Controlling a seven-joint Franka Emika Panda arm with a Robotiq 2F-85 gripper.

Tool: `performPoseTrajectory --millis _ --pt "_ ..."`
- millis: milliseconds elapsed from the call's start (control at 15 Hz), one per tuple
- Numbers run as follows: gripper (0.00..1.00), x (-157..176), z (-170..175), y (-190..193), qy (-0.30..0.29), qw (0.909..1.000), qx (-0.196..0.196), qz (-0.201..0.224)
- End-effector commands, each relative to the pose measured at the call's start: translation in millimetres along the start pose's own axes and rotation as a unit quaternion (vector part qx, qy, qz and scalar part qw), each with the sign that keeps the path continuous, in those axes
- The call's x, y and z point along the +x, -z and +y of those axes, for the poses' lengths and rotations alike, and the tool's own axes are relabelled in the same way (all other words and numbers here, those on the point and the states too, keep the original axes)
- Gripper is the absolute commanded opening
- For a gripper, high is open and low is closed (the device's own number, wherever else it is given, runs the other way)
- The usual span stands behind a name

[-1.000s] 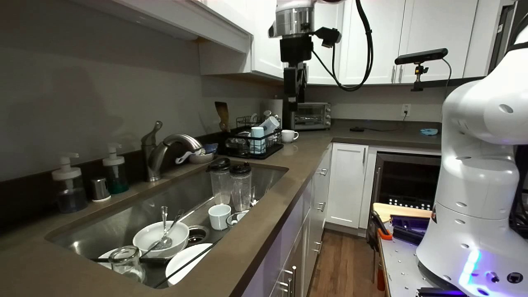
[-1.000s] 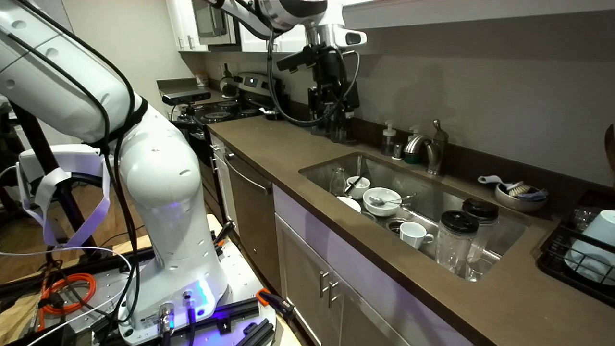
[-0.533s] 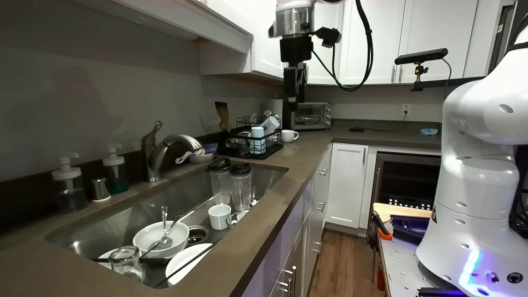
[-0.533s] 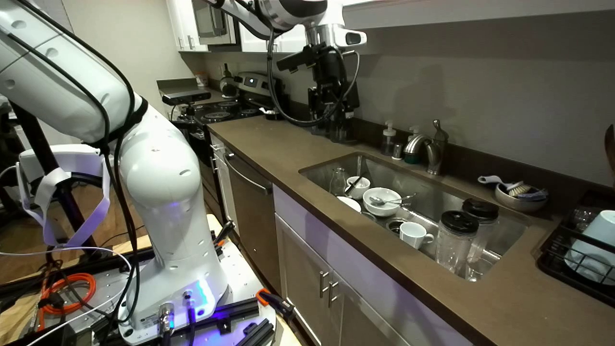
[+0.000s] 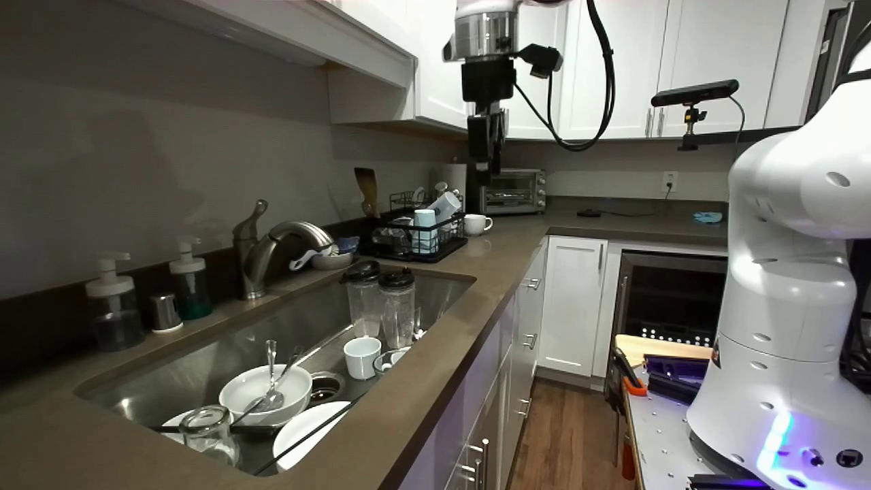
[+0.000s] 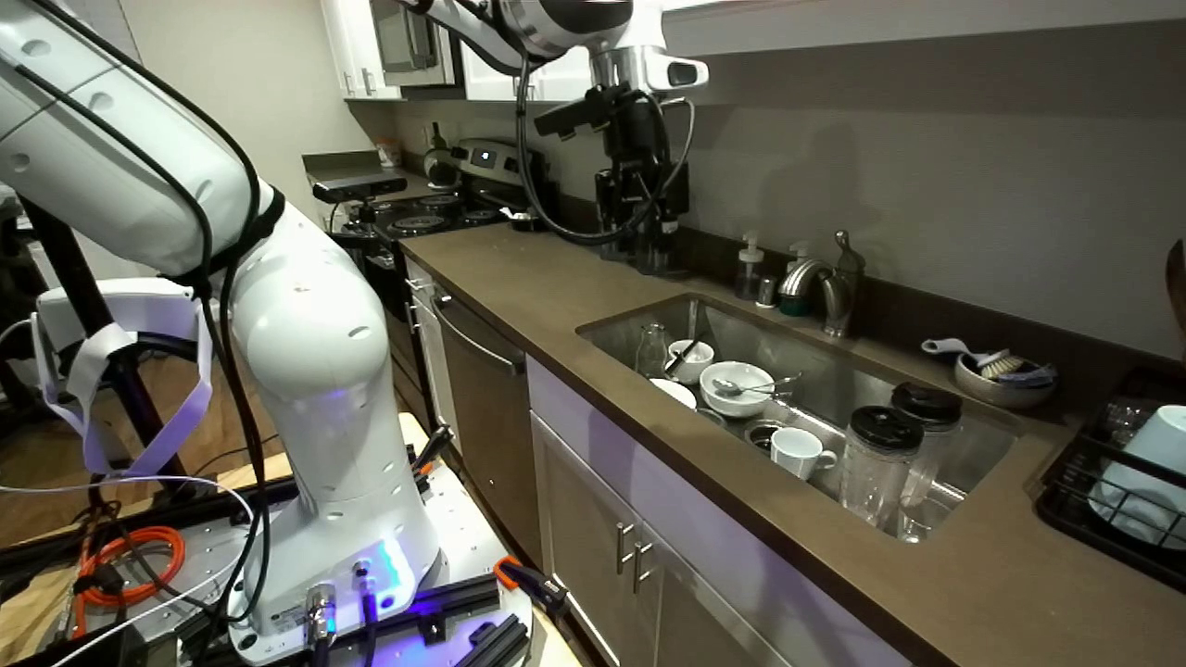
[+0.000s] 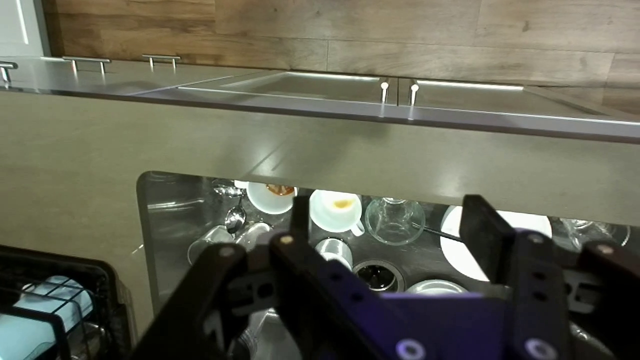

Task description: Open the tap

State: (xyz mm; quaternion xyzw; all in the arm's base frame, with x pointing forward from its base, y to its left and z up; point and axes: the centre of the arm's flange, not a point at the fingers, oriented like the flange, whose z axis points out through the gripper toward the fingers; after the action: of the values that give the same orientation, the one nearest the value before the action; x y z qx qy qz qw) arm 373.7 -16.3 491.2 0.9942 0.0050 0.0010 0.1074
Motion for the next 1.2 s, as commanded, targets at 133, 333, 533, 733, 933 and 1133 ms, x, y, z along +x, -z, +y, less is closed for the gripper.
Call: performPoseTrajectory --millis 133,333,533,733,933,1133 --pt "0.61 0.3 1.5 0.7 -0.001 1.0000 0.002 0.001" --pt "0.60 0.4 1.1 0.7 -0.001 1.0000 0.002 0.001" --pt "0.60 0.5 0.4 0.9 0.000 1.0000 0.002 0.001" --pt "0.60 0.5 0.4 0.8 0.000 1.0000 0.002 0.001" --pt "0.85 0.5 0.5 0.8 0.000 1.0000 0.002 0.001" --pt "0.97 1.8 1.0 0.4 -0.018 0.9998 -0.011 0.003"
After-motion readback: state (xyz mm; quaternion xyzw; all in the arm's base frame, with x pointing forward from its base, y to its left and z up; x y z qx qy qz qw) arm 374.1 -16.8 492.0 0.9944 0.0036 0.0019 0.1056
